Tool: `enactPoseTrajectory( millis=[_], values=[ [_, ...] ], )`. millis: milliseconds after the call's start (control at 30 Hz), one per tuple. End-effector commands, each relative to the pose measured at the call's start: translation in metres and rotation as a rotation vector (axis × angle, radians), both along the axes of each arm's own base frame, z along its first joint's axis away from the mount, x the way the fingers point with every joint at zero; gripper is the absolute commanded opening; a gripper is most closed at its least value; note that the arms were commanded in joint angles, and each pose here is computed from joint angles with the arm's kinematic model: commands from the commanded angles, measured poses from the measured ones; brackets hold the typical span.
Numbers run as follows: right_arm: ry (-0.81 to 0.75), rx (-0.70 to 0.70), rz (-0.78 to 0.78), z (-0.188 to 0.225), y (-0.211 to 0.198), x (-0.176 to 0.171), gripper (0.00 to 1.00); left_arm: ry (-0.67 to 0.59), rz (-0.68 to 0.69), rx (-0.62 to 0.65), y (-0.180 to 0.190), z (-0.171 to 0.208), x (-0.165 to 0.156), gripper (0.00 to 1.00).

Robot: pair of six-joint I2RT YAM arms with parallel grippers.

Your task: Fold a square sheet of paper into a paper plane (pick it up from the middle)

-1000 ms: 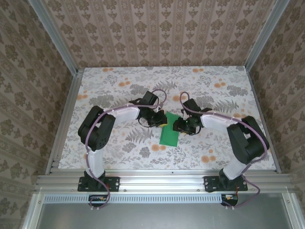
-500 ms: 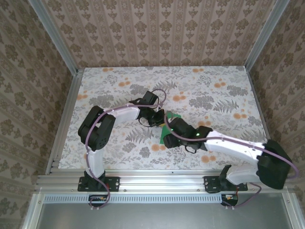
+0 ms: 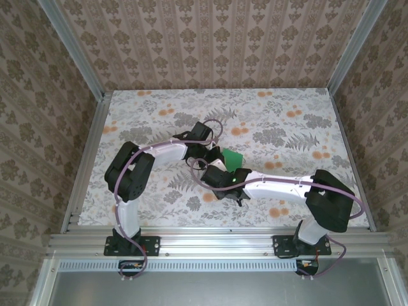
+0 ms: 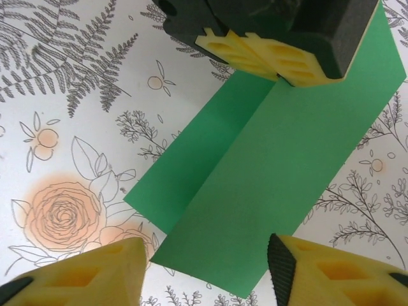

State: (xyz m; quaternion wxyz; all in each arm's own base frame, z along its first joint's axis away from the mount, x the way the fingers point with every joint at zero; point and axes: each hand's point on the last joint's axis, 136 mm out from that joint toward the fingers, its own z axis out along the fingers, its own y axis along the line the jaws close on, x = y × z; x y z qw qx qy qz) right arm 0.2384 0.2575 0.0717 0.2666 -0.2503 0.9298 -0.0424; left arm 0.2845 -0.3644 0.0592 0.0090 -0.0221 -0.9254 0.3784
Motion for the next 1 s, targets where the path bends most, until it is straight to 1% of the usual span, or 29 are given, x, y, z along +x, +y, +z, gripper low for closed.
enactPoseTrajectory(
  millis=[0, 100, 267, 367, 533, 633, 733, 833, 867, 900, 933, 967],
  values=[
    [-0.029, -0.086, -0.005, 0.003, -0.009, 0.004, 0.5, -0.003, -0.004, -0.002, -0.002, 0.007, 0.001, 0.1],
    [-0.039, -0.092, -0.008, 0.004, -0.01, 0.004, 0.47, 0.001, -0.007, 0.002, -0.002, 0.006, 0.0, 0.1],
    [-0.045, -0.091, -0.009, 0.007, -0.01, 0.005, 0.38, -0.003, -0.008, 0.0, -0.002, 0.008, 0.001, 0.1],
    [-0.045, -0.09, -0.005, 0.008, -0.009, 0.005, 0.3, -0.002, -0.008, 0.003, -0.002, 0.008, 0.001, 0.1],
    [-0.043, -0.083, -0.003, 0.01, -0.008, 0.005, 0.13, -0.004, -0.009, 0.006, -0.002, 0.009, 0.001, 0.11],
    [-0.04, -0.068, -0.004, 0.011, -0.006, 0.005, 0.06, -0.01, -0.005, 0.015, 0.0, 0.011, 0.002, 0.15],
    [-0.023, -0.011, -0.006, 0.014, -0.001, 0.004, 0.01, -0.028, 0.015, 0.044, 0.01, 0.015, 0.005, 0.23],
    [0.01, 0.081, -0.021, 0.017, 0.005, 0.004, 0.0, -0.052, 0.062, 0.079, 0.03, 0.022, 0.01, 0.38],
    [0.011, 0.13, -0.029, 0.02, 0.012, 0.007, 0.0, -0.061, 0.081, 0.089, 0.038, 0.024, 0.012, 0.45],
    [0.023, 0.167, -0.034, 0.022, 0.016, 0.007, 0.0, -0.073, 0.107, 0.103, 0.048, 0.028, 0.014, 0.5],
    [0.038, 0.203, -0.041, 0.024, 0.021, 0.007, 0.0, -0.085, 0.131, 0.12, 0.059, 0.031, 0.016, 0.52],
    [0.049, 0.232, -0.052, 0.025, 0.025, 0.007, 0.0, -0.093, 0.154, 0.136, 0.068, 0.033, 0.017, 0.55]
  ],
)
